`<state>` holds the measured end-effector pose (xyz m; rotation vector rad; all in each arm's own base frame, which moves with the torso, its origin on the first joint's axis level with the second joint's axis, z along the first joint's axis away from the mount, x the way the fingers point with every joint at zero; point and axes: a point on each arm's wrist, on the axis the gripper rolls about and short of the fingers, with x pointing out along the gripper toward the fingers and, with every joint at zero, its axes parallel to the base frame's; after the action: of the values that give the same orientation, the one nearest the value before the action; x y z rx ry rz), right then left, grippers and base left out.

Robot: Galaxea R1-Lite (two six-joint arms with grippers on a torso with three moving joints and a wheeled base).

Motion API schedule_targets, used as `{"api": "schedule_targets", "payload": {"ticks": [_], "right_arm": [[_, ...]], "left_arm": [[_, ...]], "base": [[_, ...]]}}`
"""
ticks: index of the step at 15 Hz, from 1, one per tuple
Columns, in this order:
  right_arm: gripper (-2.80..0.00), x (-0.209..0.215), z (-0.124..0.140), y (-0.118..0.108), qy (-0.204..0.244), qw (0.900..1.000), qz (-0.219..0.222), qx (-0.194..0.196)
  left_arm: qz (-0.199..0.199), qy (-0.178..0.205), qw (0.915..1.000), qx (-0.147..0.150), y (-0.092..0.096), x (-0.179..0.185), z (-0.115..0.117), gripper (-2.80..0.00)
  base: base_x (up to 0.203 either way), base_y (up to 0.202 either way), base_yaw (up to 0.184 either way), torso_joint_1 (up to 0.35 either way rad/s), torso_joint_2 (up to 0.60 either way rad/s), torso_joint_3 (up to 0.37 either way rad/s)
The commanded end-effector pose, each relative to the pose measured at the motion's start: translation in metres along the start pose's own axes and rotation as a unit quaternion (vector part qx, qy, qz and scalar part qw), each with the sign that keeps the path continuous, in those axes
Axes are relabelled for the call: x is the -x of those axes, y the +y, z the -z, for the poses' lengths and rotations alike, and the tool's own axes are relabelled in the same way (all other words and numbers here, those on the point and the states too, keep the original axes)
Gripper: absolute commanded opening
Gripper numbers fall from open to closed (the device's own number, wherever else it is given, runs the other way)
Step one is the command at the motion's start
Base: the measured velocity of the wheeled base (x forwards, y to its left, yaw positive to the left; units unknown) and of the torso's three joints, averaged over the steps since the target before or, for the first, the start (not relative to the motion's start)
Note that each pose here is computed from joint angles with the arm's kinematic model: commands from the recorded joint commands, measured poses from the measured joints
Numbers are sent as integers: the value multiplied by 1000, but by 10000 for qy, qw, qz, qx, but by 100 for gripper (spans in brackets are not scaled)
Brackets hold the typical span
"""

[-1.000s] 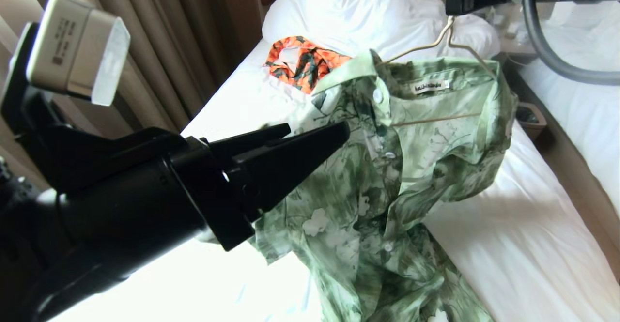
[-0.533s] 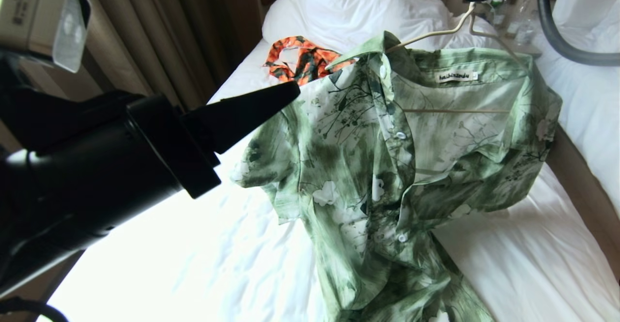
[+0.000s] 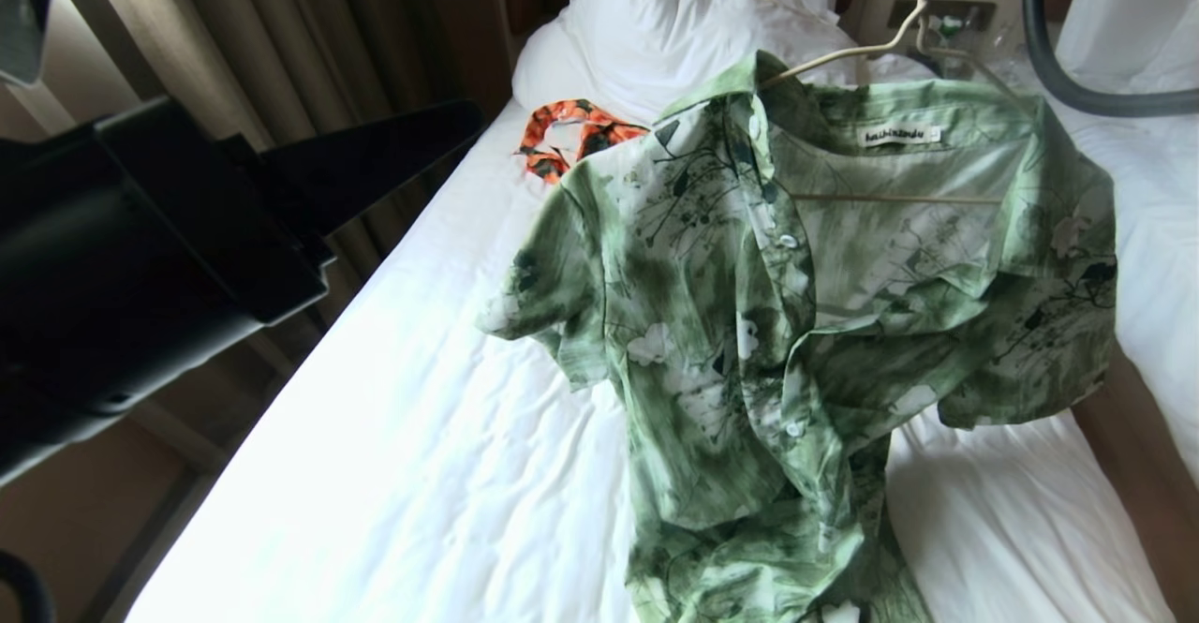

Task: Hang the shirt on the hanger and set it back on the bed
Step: Take the clothes hanger out of the clothes

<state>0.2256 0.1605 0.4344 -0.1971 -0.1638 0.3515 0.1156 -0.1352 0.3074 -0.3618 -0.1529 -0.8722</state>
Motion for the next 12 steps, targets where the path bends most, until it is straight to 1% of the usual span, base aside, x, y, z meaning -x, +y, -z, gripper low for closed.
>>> {"api": "schedule_targets", "payload": {"ticks": [1,2,4,5,6,9,12], "right_arm": [[-280,-4,-2,1,-202,9998,39,52],[-280,-4,-5,0,-338,9993,44,150],[-280,-2,-7,0,-401,9987,54,319],[-280,-1,-9,0,-483,9981,59,380],[-280,-1,-12,0,-657,9972,98,353],[-280,-6,-16,1,-978,9944,122,385],[-280,-6,-17,1,-1061,9932,133,459]], "left_arm": [[-7,-7,10000,6,0,1,0,-280],[4,30,10000,2,0,-1,2,-280],[84,33,10000,2,-1,0,1,-280],[240,73,9997,3,-2,1,1,-280],[324,141,9994,2,-2,1,4,-280],[303,150,9994,-2,-1,1,5,-280],[246,237,9994,0,1,-4,10,-280]], "base": [[0,0,0,144,-517,-366],[0,0,0,150,-512,-364],[0,0,0,176,-529,-363],[0,0,0,182,-542,-369],[0,0,0,190,-552,-369],[0,0,0,208,-573,-364],[0,0,0,234,-594,-369]]}}
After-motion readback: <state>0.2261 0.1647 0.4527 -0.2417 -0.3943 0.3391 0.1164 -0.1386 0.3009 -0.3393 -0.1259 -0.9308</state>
